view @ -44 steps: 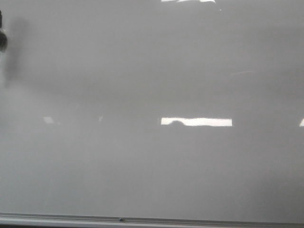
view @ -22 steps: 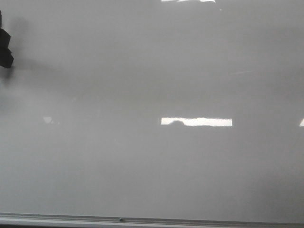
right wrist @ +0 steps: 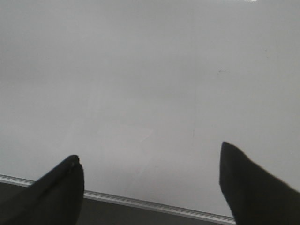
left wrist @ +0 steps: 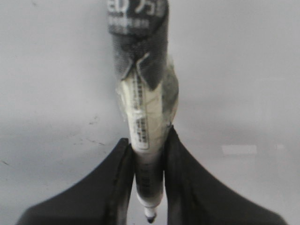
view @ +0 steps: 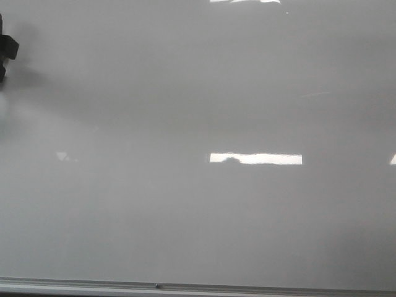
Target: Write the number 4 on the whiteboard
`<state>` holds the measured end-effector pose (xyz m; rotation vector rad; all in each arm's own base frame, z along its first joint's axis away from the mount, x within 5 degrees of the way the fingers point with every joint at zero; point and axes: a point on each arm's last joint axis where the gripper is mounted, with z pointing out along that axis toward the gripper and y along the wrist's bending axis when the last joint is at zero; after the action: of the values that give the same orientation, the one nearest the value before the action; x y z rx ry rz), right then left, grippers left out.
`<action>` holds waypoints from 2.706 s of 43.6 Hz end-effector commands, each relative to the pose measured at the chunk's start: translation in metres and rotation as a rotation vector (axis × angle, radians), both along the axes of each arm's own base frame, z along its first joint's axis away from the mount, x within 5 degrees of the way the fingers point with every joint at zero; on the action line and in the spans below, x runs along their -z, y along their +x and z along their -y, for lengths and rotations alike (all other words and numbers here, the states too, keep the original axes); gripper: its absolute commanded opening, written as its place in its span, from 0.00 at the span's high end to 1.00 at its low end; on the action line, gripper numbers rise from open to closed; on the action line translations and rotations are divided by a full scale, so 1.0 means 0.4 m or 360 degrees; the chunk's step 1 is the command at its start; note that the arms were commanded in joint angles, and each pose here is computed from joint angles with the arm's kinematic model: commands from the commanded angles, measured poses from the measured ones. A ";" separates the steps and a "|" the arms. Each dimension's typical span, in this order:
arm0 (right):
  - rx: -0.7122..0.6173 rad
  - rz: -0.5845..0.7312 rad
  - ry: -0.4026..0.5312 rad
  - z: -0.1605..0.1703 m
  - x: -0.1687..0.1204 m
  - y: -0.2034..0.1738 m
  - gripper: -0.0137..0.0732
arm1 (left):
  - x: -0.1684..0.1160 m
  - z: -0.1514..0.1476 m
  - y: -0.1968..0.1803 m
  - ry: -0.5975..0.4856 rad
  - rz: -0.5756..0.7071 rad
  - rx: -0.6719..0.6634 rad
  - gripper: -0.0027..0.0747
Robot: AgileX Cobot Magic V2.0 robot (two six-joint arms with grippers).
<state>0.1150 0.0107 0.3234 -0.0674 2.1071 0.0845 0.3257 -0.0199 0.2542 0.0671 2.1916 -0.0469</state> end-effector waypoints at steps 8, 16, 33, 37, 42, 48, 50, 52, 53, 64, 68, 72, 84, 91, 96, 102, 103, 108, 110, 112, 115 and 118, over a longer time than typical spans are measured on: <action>-0.0001 0.0160 -0.0010 0.001 -0.037 0.009 0.14 | -0.064 0.003 0.009 -0.0012 0.0215 -0.0005 0.89; -0.0001 0.0160 -0.0010 0.001 -0.037 0.009 0.14 | -0.070 0.002 0.001 0.0035 0.0156 0.0027 0.89; -0.0015 0.0067 0.0073 -0.008 -0.031 0.013 0.14 | -0.225 0.013 -0.104 0.0317 -0.0260 0.0308 0.89; -0.0024 -0.0061 0.0063 -0.010 -0.028 0.023 0.14 | -0.245 0.042 -0.137 0.0330 -0.0435 0.0537 0.89; -0.0094 -0.0222 0.0000 -0.015 -0.029 0.045 0.14 | -0.260 0.096 -0.172 0.0321 -0.0508 0.0941 0.89; -0.0339 -0.0353 -0.0030 -0.047 -0.037 0.076 0.14 | -0.263 0.175 -0.209 0.0379 -0.0503 0.1357 0.89; -0.0470 -0.0379 -0.0050 -0.063 -0.041 0.088 0.14 | -0.263 0.198 -0.220 0.0430 -0.0491 0.1467 0.89; -0.0599 -0.0388 -0.0075 -0.081 -0.050 0.098 0.14 | -0.262 0.225 -0.233 0.0484 -0.0469 0.1584 0.89; -0.0689 -0.0393 -0.0101 -0.091 -0.052 0.103 0.14 | -0.263 0.236 -0.238 0.0501 -0.0457 0.1624 0.89; -0.1488 -0.0151 -0.0415 -0.200 -0.094 0.126 0.14 | -0.266 0.357 -0.307 0.0601 -0.0336 0.1971 0.89; -0.1671 -0.0087 -0.0459 -0.238 -0.098 0.124 0.14 | -0.267 0.387 -0.328 0.0648 -0.0290 0.2049 0.89; -0.1793 -0.0064 -0.0461 -0.275 -0.103 0.117 0.14 | -0.267 0.407 -0.346 0.0664 -0.0275 0.2112 0.89; -0.2074 0.0019 -0.0474 -0.392 -0.137 0.116 0.14 | -0.267 0.429 -0.368 0.0678 -0.0256 0.2185 0.89; -0.2118 0.0010 -0.0474 -0.442 -0.138 0.151 0.14 | -0.267 0.429 -0.367 0.0678 -0.0253 0.2184 0.89; -0.2121 -0.0013 -0.0471 -0.459 -0.134 0.174 0.14 | -0.267 0.429 -0.367 0.0678 -0.0253 0.2184 0.89; -0.2099 0.0006 -0.0447 -0.468 -0.134 0.185 0.18 | -0.267 0.429 -0.367 0.0678 -0.0249 0.2182 0.89; -0.2095 0.0009 -0.0447 -0.470 -0.133 0.187 0.21 | -0.267 0.429 -0.367 0.0678 -0.0249 0.2182 0.89; -0.2078 0.0028 -0.0426 -0.473 -0.135 0.191 0.34 | -0.267 0.429 -0.367 0.0678 -0.0249 0.2182 0.89; -0.2075 0.0032 -0.0412 -0.474 -0.136 0.191 0.38 | -0.267 0.429 -0.367 0.0678 -0.0249 0.2182 0.89; -0.2075 0.0032 -0.0408 -0.474 -0.136 0.190 0.42 | -0.267 0.429 -0.367 0.0678 -0.0249 0.2182 0.89; -0.2075 0.0032 -0.0408 -0.474 -0.136 0.190 0.45 | -0.267 0.429 -0.367 0.0678 -0.0249 0.2182 0.89; -0.2076 0.0031 -0.0408 -0.474 -0.136 0.190 0.49 | -0.268 0.429 -0.367 0.0677 -0.0246 0.2180 0.89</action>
<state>0.1938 0.2002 0.3560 -1.6303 1.7880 0.5524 0.1832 -0.1908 0.3406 1.8669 1.9377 -0.3360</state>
